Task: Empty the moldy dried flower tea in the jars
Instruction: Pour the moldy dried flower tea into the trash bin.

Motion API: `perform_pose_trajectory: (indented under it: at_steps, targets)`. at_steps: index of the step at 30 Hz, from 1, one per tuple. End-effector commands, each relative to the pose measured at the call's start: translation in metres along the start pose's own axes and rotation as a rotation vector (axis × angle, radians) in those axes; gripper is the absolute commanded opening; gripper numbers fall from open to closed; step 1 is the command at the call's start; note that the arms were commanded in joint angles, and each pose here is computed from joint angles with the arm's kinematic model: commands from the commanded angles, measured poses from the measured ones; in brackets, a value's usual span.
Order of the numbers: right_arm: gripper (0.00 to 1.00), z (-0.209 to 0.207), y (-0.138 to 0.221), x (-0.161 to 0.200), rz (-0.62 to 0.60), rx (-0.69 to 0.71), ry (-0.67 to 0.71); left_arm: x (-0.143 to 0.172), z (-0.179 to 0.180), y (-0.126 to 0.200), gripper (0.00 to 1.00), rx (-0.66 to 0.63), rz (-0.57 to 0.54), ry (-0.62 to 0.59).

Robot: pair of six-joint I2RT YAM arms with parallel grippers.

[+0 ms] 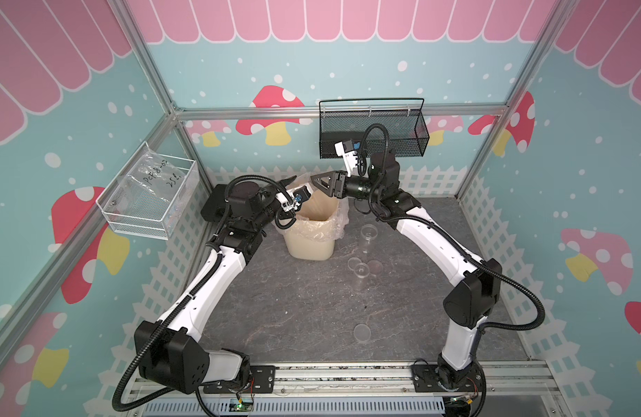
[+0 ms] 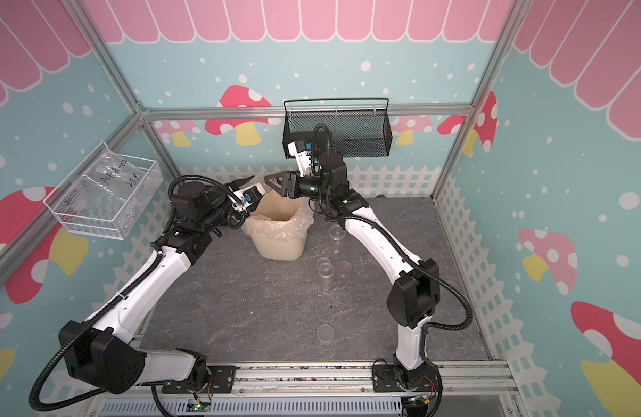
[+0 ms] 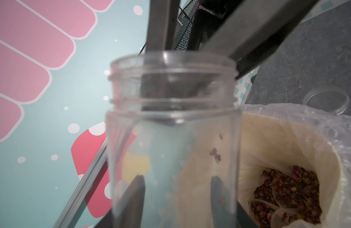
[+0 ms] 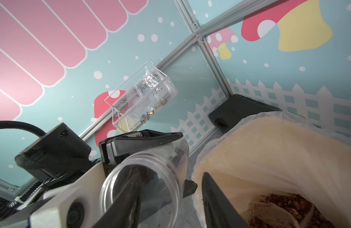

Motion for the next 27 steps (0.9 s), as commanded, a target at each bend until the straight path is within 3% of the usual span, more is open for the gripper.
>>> perform_pose_trajectory:
  at_steps: [1,8,12,15,20,25,27]
  targets:
    - [0.4,-0.018,-0.014,0.02,0.084,0.046,-0.011,-0.004,-0.002,0.006,0.21,-0.008,0.015,-0.072]
    - [0.05,-0.025,-0.026,0.026,0.112,0.061,0.0,-0.004,-0.006,0.004,0.21,-0.013,0.042,-0.115]
    - [0.0,-0.028,-0.027,0.026,0.106,0.074,0.003,-0.004,-0.004,0.004,0.24,-0.02,0.046,-0.101]
    - [0.0,-0.027,-0.027,0.024,0.099,0.063,0.012,-0.007,0.0,0.005,0.37,-0.04,0.037,-0.069]
    - [0.0,-0.017,-0.023,0.016,0.069,0.037,0.036,-0.011,0.008,0.007,0.81,-0.081,0.021,0.003]
    - [0.0,-0.004,-0.011,0.005,0.003,0.027,0.082,-0.018,0.018,0.014,0.99,-0.126,-0.008,0.096]
    - [0.0,0.0,-0.005,0.002,-0.024,0.029,0.1,-0.024,0.022,0.019,0.99,-0.149,-0.038,0.143]
Point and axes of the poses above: each gripper's point midway between its finger pads, its own y axis back along the fingers, its own z axis along the line the jaws close on, x = y × z, the point moved 3 cm from there along y, back along the fingers, and after that the axes turned 7 degrees about y, right-handed, at the moved point
